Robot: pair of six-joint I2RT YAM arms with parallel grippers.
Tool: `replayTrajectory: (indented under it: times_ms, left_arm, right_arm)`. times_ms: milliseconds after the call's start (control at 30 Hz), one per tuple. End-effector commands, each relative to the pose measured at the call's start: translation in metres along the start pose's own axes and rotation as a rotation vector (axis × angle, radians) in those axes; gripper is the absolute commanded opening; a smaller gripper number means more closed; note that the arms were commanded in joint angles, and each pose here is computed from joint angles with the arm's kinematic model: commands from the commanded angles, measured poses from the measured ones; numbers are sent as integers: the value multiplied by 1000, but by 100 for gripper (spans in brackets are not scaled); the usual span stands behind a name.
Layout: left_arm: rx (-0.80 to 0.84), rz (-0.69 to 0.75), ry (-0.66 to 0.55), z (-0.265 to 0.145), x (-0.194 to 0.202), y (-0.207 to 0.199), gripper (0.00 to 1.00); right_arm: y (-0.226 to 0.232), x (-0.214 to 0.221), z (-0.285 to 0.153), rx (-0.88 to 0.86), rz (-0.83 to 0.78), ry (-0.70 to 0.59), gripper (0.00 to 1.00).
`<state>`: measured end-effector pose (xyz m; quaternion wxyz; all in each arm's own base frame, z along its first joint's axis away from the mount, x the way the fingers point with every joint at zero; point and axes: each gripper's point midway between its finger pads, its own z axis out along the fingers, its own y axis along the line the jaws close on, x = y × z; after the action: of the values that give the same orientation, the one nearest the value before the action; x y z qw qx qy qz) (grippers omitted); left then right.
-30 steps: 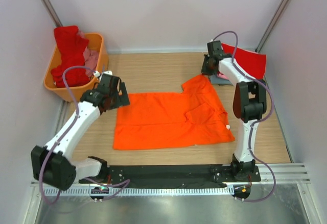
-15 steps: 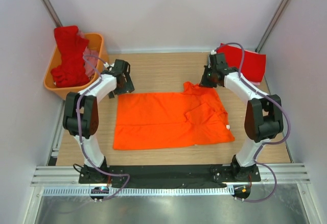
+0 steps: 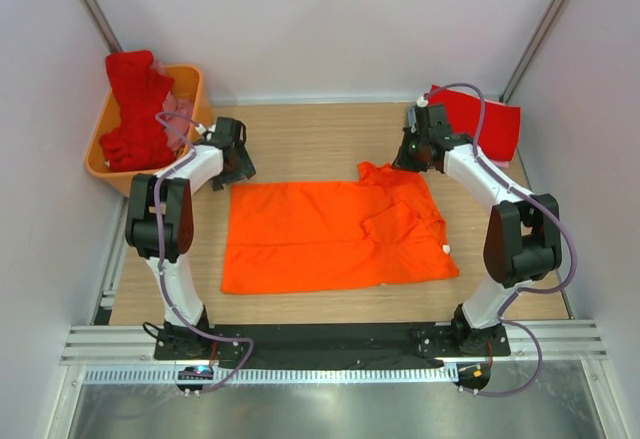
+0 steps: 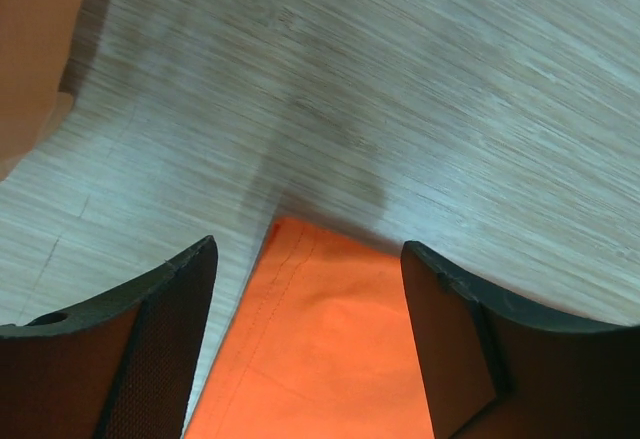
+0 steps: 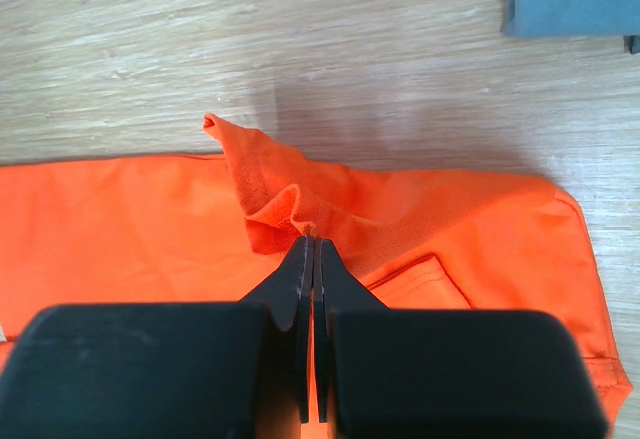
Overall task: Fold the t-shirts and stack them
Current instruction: Fold the tshirt
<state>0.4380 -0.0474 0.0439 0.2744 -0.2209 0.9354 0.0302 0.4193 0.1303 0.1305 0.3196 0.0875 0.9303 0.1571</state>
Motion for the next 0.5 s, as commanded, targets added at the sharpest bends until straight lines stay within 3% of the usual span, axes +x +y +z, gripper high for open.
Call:
replayTrajectory:
  times_ms: [0,467]
  left_arm:
    - [21,-31,-15,12,-4,-7,74]
    - [-5,-49,-7,22,7,0,57]
  right_arm:
    - [8,-11,-12,-36,-7,-50,1]
    - [6,-9,-7,-27,-14,-42,1]
